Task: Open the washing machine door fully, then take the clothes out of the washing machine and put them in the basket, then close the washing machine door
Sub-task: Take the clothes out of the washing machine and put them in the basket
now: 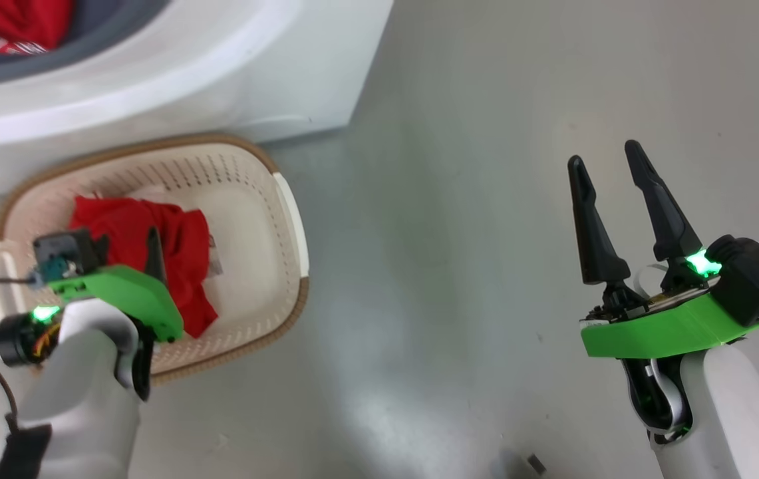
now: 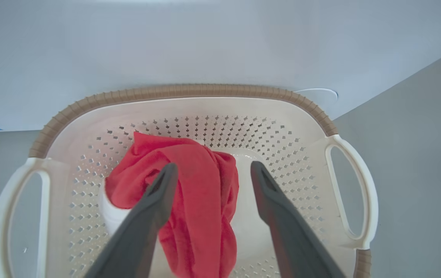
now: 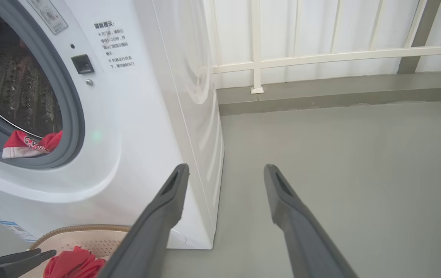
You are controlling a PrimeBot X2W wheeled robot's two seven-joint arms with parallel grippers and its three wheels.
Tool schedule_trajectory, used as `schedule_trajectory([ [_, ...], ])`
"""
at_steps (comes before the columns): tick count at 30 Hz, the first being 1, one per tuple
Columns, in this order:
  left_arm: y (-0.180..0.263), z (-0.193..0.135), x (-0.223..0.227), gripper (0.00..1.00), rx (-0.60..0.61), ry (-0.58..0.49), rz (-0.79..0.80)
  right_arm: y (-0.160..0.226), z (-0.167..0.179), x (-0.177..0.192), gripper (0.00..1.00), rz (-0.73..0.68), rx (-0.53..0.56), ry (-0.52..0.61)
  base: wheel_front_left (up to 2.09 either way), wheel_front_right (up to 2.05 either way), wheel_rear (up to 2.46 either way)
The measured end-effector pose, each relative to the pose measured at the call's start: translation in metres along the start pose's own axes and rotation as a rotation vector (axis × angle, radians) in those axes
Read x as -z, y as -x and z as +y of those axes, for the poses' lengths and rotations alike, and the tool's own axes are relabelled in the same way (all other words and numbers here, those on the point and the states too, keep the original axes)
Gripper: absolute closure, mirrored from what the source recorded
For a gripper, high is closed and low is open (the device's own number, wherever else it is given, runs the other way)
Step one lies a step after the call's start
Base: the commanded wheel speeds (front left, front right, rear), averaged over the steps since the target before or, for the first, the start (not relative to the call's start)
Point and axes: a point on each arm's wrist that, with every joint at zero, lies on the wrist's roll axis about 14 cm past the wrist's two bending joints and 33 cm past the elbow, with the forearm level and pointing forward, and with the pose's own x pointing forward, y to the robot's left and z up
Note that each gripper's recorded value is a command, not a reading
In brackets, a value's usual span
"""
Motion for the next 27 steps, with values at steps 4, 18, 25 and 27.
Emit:
schedule_trajectory([
  [4, 0.013, -0.005, -0.019, 0.0, 0.023, -0.005, -0.076, 0.007, 0.002, -0.007, 0.0, -0.012, -0.001, -0.001, 0.0, 0.0, 0.0],
  [18, 0.114, -0.025, -0.102, 0.0, 0.084, 0.042, -0.47, 0.034, 0.014, -0.042, 0.0, -0.087, -0.026, 0.017, 0.0, 0.0, 0.0],
  [25, 0.169, -0.017, -0.122, 0.0, 0.045, 0.039, -0.605, 0.051, 0.017, -0.055, 0.0, -0.118, -0.031, 0.015, 0.0, 0.0, 0.0],
  [27, 0.184, -0.014, -0.128, 0.0, 0.028, 0.028, -0.641, 0.055, 0.021, -0.058, 0.0, -0.126, -0.041, 0.016, 0.0, 0.0, 0.0],
])
